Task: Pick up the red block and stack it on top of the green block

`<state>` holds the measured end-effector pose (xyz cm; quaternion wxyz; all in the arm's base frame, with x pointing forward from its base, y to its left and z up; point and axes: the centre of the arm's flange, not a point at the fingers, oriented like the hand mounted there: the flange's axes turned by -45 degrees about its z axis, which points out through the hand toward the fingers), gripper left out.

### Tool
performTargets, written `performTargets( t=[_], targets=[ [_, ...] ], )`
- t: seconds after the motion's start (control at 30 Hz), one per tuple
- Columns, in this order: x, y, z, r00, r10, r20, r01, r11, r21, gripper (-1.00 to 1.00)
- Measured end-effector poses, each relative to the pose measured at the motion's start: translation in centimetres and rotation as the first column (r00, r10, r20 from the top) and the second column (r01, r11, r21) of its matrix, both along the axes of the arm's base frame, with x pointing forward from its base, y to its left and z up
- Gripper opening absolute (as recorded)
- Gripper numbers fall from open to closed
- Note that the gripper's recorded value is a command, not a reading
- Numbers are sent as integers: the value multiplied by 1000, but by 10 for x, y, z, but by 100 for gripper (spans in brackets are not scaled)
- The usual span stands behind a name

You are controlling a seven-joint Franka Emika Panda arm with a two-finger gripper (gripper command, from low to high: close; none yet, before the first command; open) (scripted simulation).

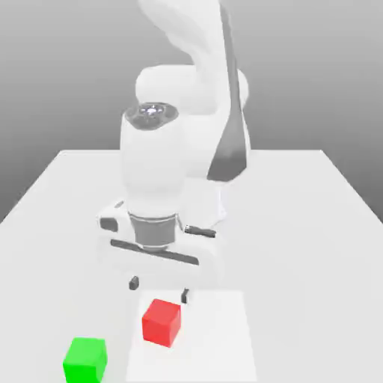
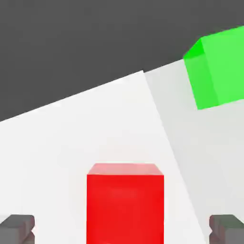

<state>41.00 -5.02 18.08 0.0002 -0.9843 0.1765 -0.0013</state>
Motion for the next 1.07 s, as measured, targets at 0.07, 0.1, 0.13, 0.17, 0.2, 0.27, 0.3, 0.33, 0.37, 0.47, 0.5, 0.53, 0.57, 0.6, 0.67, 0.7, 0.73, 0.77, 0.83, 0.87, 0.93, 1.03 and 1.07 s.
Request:
performTargets(
  t=[0.07, 0.1, 0.13, 0.17, 0.2, 0.27, 0.3, 0.33, 0.37, 0.47, 0.5, 0.53, 0.57, 0.6, 0.67, 0.7, 0.73, 0.77, 0.83, 0.87, 0.93, 1.03, 1.07],
  targets=[
    [-1, 0, -22, 1000, 0, -2, 0, 1000, 0, 0],
    [-2, 0, -31, 1000, 0, -2, 0, 1000, 0, -100],
    [-2, 0, -31, 1000, 0, -2, 0, 1000, 0, -100],
    [-2, 0, -31, 1000, 0, -2, 0, 1000, 0, -100],
    [-2, 0, -31, 1000, 0, -2, 0, 1000, 0, -100],
    [-2, 0, -31, 1000, 0, -2, 0, 1000, 0, -100],
    [-2, 0, -36, 1000, -1, -2, 1, 1000, 0, -100],
    [-2, 0, -33, 1000, -1, -2, 1, 1000, 0, -100],
    [-1, 0, -26, 1000, -1, -2, 1, 1000, 0, -100],
    [-1, 0, 3, 1000, -1, -2, 1, 1000, 0, -100],
    [-1, 0, 13, 1000, -1, -2, 1, 1000, 0, -100],
    [0, -2, 22, 1000, -8, -2, 8, 1000, 0, -100],
    [6, -11, 29, 999, -35, -2, 35, 999, 1, -100],
    [14, -22, 34, 998, -68, -2, 68, 998, 1, -100],
    [30, -47, 43, 991, -137, -2, 137, 991, 2, -100],
    [38, -60, 48, 985, -172, -2, 172, 985, 2, -100],
    [46, -73, 53, 978, -207, -2, 207, 978, 2, -100],
    [52, -87, 57, 971, -241, -2, 241, 971, 2, -100],
    [62, -107, 55, 957, -289, -2, 289, 957, 2, -100],
    [64, -111, 45, 955, -297, -2, 297, 955, 2, -100],
    [65, -113, 19, 953, -303, -2, 303, 953, 1, -100],
    [64, -114, 8, 953, -304, -2, 304, 953, 1, 100],
    [64, -114, 8, 953, -304, -2, 304, 953, 1, 100]
  ],
)
